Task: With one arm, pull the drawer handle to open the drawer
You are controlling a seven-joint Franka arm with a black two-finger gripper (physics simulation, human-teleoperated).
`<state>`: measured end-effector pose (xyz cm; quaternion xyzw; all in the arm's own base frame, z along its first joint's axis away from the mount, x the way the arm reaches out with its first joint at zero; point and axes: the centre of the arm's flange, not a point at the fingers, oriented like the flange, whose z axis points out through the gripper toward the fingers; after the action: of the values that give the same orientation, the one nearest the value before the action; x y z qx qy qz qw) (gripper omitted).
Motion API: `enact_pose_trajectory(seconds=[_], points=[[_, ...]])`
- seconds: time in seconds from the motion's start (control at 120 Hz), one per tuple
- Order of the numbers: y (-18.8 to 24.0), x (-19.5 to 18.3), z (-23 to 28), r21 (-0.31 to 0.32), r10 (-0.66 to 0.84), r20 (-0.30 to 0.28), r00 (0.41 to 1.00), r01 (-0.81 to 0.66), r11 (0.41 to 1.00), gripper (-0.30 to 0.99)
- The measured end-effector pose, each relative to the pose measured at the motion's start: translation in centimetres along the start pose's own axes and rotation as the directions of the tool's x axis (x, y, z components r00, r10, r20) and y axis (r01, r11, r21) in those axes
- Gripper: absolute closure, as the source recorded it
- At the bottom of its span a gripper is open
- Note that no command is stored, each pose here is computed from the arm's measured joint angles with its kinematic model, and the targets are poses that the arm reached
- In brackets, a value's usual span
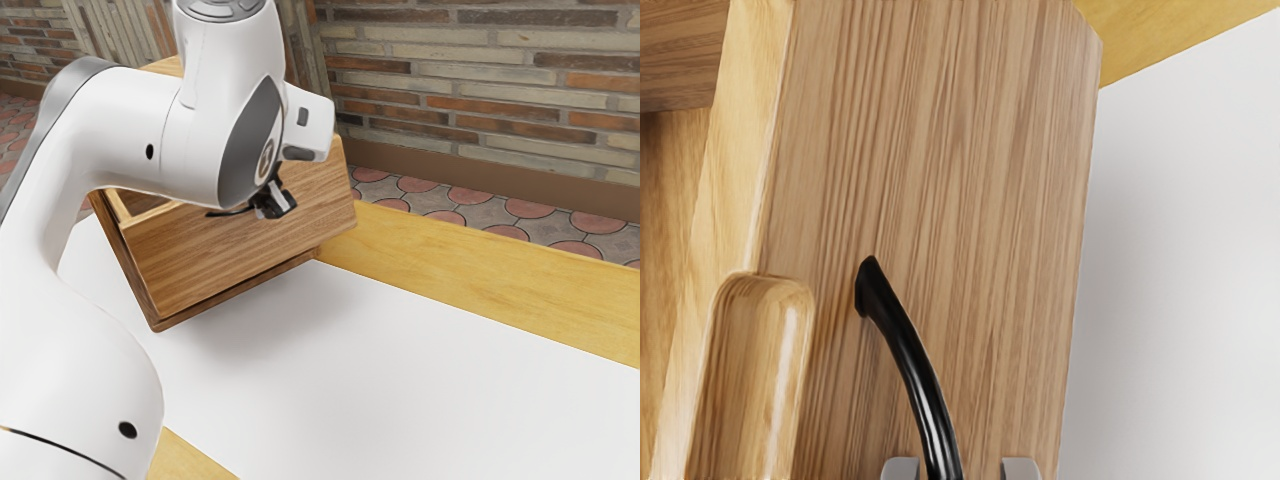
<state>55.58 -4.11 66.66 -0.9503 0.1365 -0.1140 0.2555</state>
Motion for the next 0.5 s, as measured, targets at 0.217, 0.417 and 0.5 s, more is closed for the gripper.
enact_pose_trajectory(seconds=[0.217, 0.417, 0.5], points=[[0.7, 0.5, -1.6, 0.012, 0.003, -0.021, 1.0, -0.003, 1.0, 0.68], [4.2, 3.4, -9.6, 0.082, 0.086, -0.146, 0.986, -0.075, 0.994, 0.62], [3.7, 2.3, -15.5, -0.024, 0.139, -0.285, 0.948, -0.152, 0.988, 0.45]])
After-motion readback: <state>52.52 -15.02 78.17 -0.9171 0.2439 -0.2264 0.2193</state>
